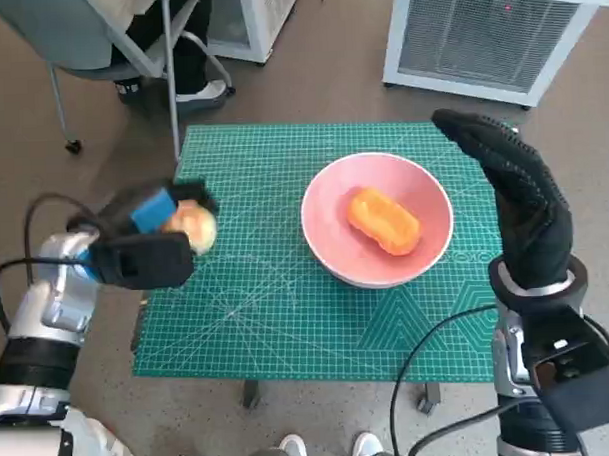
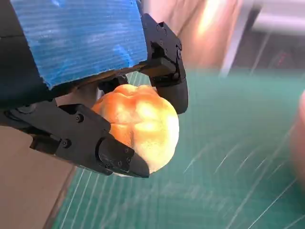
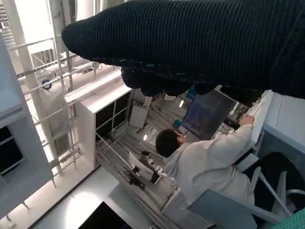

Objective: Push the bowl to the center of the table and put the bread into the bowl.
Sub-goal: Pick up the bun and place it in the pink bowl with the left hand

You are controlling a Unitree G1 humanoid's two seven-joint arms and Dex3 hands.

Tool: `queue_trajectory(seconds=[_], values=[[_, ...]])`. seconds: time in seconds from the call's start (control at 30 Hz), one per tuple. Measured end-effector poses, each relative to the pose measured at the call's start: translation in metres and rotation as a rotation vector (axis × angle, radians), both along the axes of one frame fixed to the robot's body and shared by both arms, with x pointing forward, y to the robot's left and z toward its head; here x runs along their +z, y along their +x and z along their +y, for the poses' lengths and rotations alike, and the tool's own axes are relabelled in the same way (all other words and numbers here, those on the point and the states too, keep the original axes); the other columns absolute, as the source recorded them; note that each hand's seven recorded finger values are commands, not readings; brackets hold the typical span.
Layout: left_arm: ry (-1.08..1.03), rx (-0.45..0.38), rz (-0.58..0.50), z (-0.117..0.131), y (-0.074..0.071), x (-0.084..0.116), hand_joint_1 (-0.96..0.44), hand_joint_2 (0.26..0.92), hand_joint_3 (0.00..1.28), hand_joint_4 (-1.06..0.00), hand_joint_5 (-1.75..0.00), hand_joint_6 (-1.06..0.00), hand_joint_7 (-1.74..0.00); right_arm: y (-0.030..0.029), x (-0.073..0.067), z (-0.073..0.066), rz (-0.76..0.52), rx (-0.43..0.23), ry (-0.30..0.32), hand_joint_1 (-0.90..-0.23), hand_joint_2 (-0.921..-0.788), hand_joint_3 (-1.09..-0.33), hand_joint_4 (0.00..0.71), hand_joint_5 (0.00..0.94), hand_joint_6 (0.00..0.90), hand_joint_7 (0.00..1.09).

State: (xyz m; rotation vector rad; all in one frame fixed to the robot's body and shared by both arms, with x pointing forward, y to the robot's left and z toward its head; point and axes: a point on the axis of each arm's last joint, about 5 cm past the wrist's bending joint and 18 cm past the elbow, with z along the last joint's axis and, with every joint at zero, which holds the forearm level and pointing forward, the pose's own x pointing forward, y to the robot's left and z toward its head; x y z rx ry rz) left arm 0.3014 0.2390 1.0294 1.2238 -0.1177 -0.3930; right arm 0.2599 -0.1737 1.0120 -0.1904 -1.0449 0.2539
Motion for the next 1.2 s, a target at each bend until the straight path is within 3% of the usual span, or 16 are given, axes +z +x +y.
queue_trajectory(seconds=[0.27,0.63,0.9,1.03,1.07,1.1,1.13,1.2], values=[[-0.051,-0.111,-0.207,-0.029,-0.010,0.035,0.00,0.920,0.07,-0.71,-1.14,-0.61,-1.19,0.0009,-0.002,0.002,0.003,0.005,0.012,-0.520,-0.921,-0.736,0.358,0.002,-0.001,0.74],[-0.105,-0.306,-0.385,-0.081,-0.008,0.042,0.00,0.920,0.06,-0.71,-1.13,-0.62,-1.18,0.0019,0.000,0.004,-0.012,0.011,0.014,-0.512,-0.921,-0.736,0.359,0.003,-0.001,0.74],[-0.122,-0.444,-0.338,-0.115,0.002,0.039,0.00,0.920,0.10,-0.69,-1.17,-0.56,-1.22,0.0017,0.000,0.005,-0.014,0.016,0.015,-0.517,-0.921,-0.737,0.362,0.004,-0.001,0.74],[-0.108,-0.481,-0.259,-0.126,0.006,0.036,0.00,0.921,0.23,-0.53,-1.33,-0.43,-1.37,0.0012,0.000,0.004,-0.016,0.013,0.016,-0.520,-0.921,-0.734,0.363,0.005,-0.001,0.74],[-0.100,-0.489,-0.238,-0.128,0.007,0.035,-0.12,0.921,0.27,-0.45,-1.11,-0.41,-1.43,0.0010,0.000,0.004,-0.017,0.012,0.017,-0.521,-0.921,-0.733,0.364,0.005,-0.001,0.74],[-0.090,-0.497,-0.218,-0.131,0.008,0.034,-0.10,0.905,0.25,-0.42,-0.97,-0.36,-1.29,0.0008,0.000,0.004,-0.018,0.011,0.017,-0.521,-0.921,-0.732,0.364,0.005,-0.001,0.74],[-0.076,-0.506,-0.194,-0.133,0.008,0.033,-0.08,0.896,0.20,-0.42,-0.70,-0.36,-0.98,0.0004,0.001,0.004,-0.020,0.010,0.017,-0.521,-0.921,-0.731,0.364,0.005,-0.001,0.74],[-0.054,-0.514,-0.153,-0.136,0.010,0.030,-0.08,0.898,0.11,-0.41,-0.38,-0.39,-0.59,-0.0005,0.001,0.003,-0.025,0.007,0.017,-0.522,-0.921,-0.730,0.365,0.005,-0.001,0.74]])
